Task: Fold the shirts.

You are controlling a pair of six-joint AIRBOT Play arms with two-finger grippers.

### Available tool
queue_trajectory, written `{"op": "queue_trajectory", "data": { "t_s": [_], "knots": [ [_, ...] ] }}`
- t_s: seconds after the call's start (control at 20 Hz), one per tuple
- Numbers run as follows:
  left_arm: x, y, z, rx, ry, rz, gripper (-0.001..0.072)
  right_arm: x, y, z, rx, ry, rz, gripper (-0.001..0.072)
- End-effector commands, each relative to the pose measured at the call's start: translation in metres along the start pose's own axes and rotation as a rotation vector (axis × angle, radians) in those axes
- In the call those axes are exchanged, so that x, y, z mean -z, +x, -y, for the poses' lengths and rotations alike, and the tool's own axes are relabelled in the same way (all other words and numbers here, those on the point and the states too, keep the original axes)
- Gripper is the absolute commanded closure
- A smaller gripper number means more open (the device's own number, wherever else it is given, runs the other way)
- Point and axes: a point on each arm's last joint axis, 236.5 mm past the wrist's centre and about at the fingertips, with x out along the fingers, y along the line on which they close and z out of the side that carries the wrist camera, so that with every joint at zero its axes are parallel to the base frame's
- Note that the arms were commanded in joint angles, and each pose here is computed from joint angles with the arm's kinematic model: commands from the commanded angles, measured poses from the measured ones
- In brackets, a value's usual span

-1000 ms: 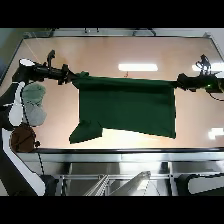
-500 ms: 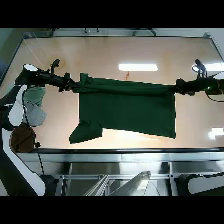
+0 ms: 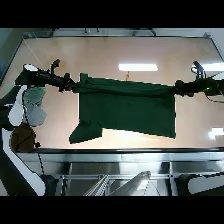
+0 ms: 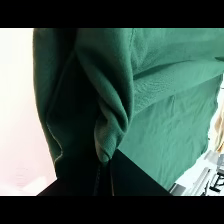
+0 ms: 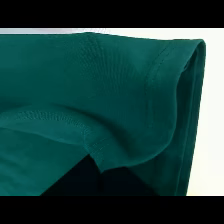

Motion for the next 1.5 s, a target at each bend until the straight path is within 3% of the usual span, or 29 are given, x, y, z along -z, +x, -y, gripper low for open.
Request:
{"op": "queue_trajectory", "data": {
  "t_s": [0.0,0.25,0.3,0.35,0.4,0.5,0.55,0.6,0.65,1.0,1.45],
  "knots": [
    [0.000,0.000,0.000,0.000,-0.001,0.000,0.0701,0.001,0.000,-0.001,-0.001,0.000,-0.003,0.0698],
    [0.005,-0.001,0.002,0.009,-0.001,-0.020,0.0674,0.004,0.000,-0.002,-0.009,0.002,-0.018,0.0693],
    [0.008,-0.005,0.003,0.018,0.000,-0.036,0.0417,0.009,-0.003,-0.002,-0.020,0.022,-0.036,0.0581],
    [0.010,-0.012,0.007,0.028,-0.009,-0.052,0.0143,0.013,-0.010,0.000,-0.033,0.054,-0.054,0.0338],
    [0.011,-0.023,0.010,0.035,-0.030,-0.064,-0.0013,0.019,-0.021,0.003,-0.049,0.082,-0.077,0.0202],
    [0.019,-0.050,0.012,0.056,-0.058,-0.105,-0.0012,0.035,-0.046,0.010,-0.089,0.124,-0.134,0.0209],
    [0.032,-0.061,0.013,0.072,-0.086,-0.153,-0.0008,0.050,-0.057,0.013,-0.116,0.152,-0.182,0.0239],
    [0.046,-0.067,0.012,0.090,-0.115,-0.199,0.0038,0.066,-0.066,0.016,-0.144,0.188,-0.225,0.0328],
    [0.062,-0.071,0.013,0.106,-0.146,-0.232,0.0074,0.085,-0.072,0.018,-0.164,0.230,-0.259,0.0348],
    [0.139,-0.056,-0.008,0.130,-0.244,-0.177,0.0074,0.220,-0.076,0.052,0.018,0.387,-0.329,0.0345],
    [0.194,-0.023,-0.018,0.153,-0.362,-0.265,0.0075,0.217,-0.009,-0.002,-0.175,0.360,-0.239,0.0354]
  ]
}}
